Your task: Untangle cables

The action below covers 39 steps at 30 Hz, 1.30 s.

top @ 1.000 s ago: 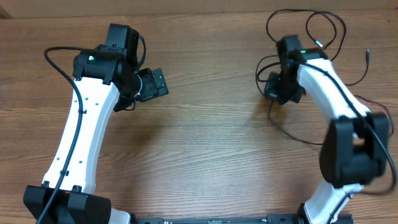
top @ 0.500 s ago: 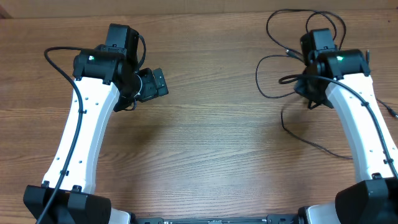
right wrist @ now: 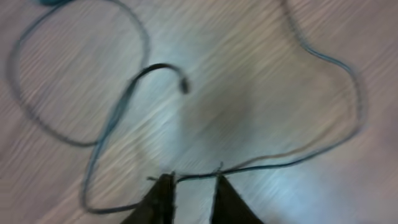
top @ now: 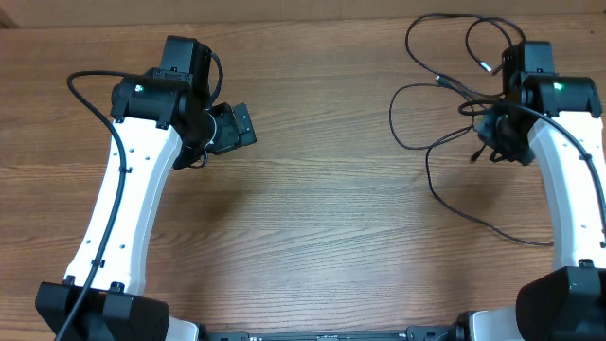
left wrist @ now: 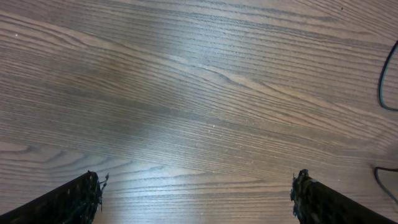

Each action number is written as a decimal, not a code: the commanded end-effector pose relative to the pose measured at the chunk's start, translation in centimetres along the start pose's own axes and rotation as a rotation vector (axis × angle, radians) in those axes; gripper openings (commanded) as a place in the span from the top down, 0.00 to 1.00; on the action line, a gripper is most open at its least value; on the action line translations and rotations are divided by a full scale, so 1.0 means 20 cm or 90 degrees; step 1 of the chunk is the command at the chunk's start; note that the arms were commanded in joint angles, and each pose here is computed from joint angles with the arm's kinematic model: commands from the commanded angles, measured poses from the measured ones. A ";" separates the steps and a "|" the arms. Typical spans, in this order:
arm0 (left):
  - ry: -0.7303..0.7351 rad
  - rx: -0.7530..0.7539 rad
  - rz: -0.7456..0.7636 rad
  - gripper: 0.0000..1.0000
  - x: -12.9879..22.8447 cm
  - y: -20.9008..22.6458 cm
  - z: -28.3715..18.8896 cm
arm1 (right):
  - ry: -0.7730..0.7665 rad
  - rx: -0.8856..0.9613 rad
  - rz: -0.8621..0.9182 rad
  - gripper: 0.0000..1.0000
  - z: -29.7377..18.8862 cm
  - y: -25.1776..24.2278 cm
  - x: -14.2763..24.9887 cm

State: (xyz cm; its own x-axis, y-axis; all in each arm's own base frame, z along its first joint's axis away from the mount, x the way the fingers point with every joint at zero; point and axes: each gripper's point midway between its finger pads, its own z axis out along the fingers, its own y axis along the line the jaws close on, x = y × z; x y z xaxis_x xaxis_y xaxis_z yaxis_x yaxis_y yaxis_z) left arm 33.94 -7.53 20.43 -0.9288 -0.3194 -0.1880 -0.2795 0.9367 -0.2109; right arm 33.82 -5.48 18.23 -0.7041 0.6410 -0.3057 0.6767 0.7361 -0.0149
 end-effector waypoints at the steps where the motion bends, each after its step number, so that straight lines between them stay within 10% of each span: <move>1: 0.005 -0.007 0.014 0.00 0.00 0.01 0.02 | 0.042 -0.115 -0.085 0.63 -0.04 0.18 0.07; 7: 0.002 -0.005 0.015 0.00 0.00 0.00 0.02 | 0.048 -0.163 -0.136 0.17 -0.06 0.27 0.10; 15: 0.004 0.002 0.014 0.00 0.00 -0.01 0.02 | 0.036 -0.213 -0.131 0.06 -0.07 0.36 0.08; 34: 0.015 -0.006 0.013 0.00 0.02 0.01 0.02 | 0.072 -0.188 -0.102 0.05 0.28 0.37 0.19; 39: 0.015 -0.007 0.013 0.00 0.02 0.01 0.02 | 0.084 -0.179 -0.099 0.39 0.39 0.40 0.19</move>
State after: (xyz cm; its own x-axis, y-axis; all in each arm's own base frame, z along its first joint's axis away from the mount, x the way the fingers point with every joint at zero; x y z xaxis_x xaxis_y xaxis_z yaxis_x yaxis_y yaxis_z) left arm 33.60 -7.54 20.34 -0.9317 -0.3187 -0.1741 -0.2816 0.9367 -0.2080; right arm 38.02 0.96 11.30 -0.8264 0.5178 -0.2212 0.4716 0.8512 0.2305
